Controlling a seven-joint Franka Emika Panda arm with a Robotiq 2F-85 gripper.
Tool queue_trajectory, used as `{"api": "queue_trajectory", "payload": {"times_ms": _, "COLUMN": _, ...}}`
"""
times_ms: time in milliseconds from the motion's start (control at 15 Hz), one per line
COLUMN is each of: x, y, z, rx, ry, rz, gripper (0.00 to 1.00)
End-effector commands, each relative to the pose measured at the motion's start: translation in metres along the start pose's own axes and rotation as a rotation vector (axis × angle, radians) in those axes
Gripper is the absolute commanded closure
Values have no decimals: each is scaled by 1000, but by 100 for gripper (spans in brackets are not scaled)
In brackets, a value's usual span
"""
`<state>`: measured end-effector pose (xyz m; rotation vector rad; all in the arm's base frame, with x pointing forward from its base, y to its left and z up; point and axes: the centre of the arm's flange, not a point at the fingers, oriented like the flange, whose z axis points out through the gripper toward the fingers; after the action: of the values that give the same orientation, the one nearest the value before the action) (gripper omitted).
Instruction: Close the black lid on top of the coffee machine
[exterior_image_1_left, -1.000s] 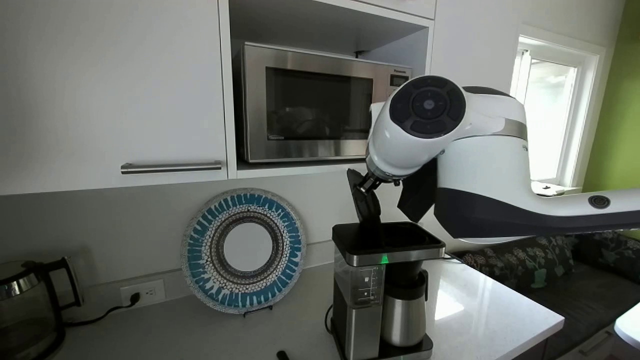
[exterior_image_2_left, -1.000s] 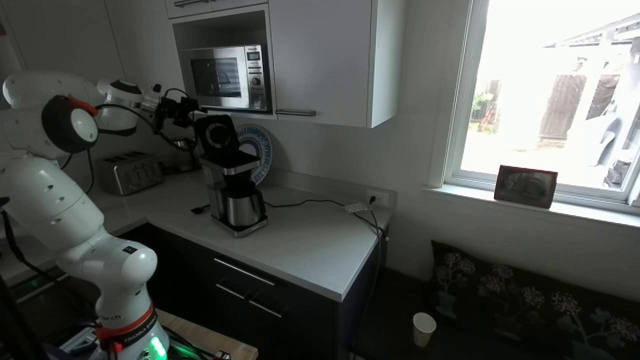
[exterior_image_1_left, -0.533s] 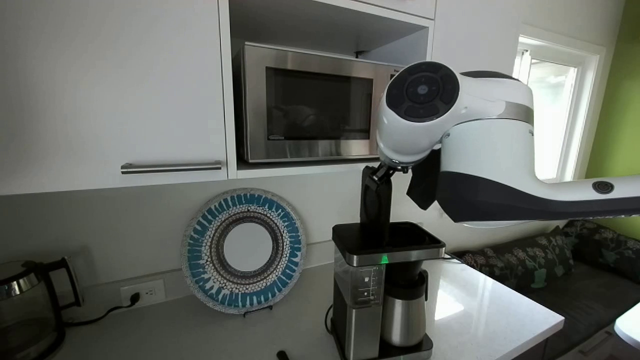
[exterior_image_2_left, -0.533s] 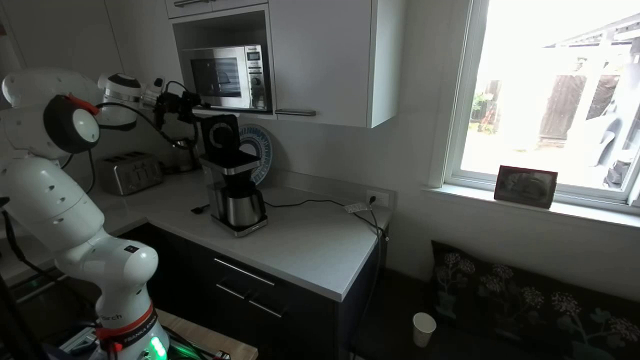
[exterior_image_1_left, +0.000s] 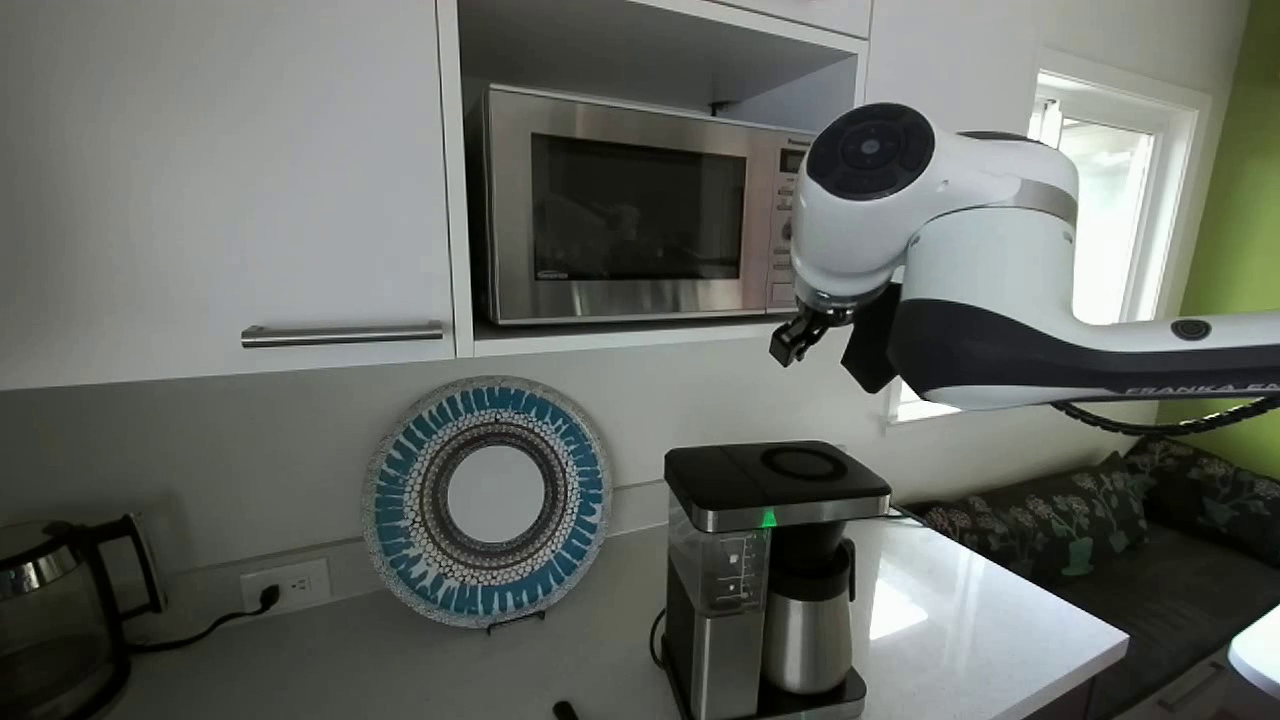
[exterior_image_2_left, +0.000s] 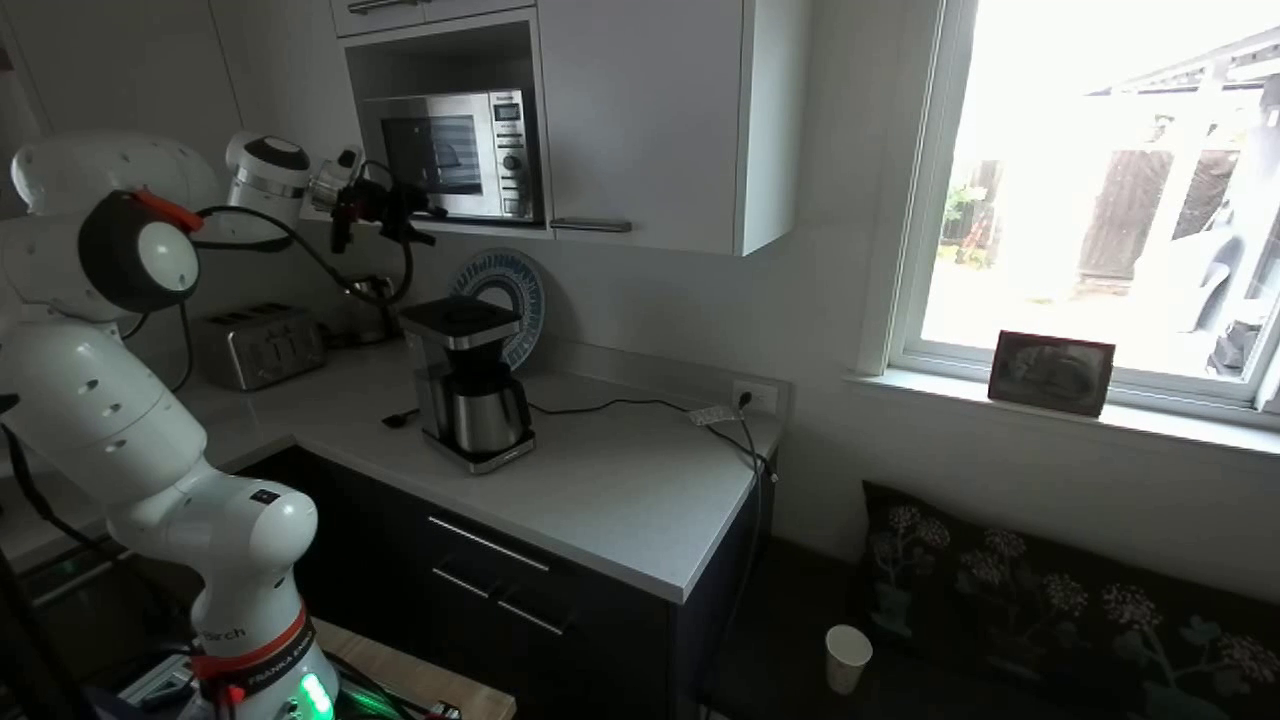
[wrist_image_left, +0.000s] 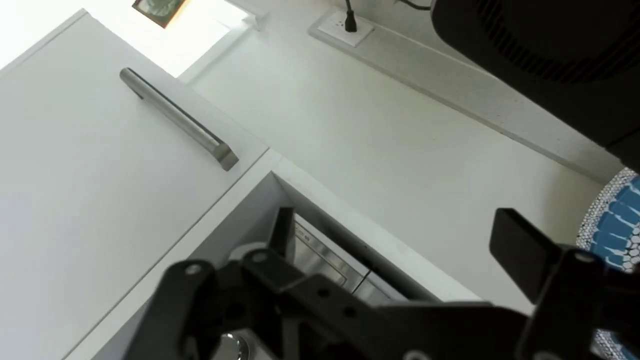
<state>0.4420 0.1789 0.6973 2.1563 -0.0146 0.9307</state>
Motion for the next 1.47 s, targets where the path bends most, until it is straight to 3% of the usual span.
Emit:
{"api": "queue_trajectory", "payload": {"times_ms": 0, "x": -5, "y": 24, "z": 6, "rx": 124, "ry": -46, "rz": 65, "gripper": 0}}
{"api": "queue_trajectory", "payload": {"times_ms": 333, "x": -15, "y": 52, "z": 29, "rx": 356, "ry": -205, "rz": 159, "gripper": 0}}
{"api": "queue_trajectory", "payload": {"times_ms": 800, "x": -26, "y": 100, "z": 54, "rx": 694, "ry": -322, "rz": 346, "gripper": 0}}
{"api": "queue_trajectory", "payload": {"times_ms": 1067, "x": -37, "y": 116, "z": 66, "rx": 786, "ry": -355, "rz": 407, "gripper": 0}}
{"api": "queue_trajectory", "payload": {"times_ms": 1400, "x": -48, "y": 129, "z": 78, "rx": 806, "ry": -364, "rz": 404, "gripper": 0}}
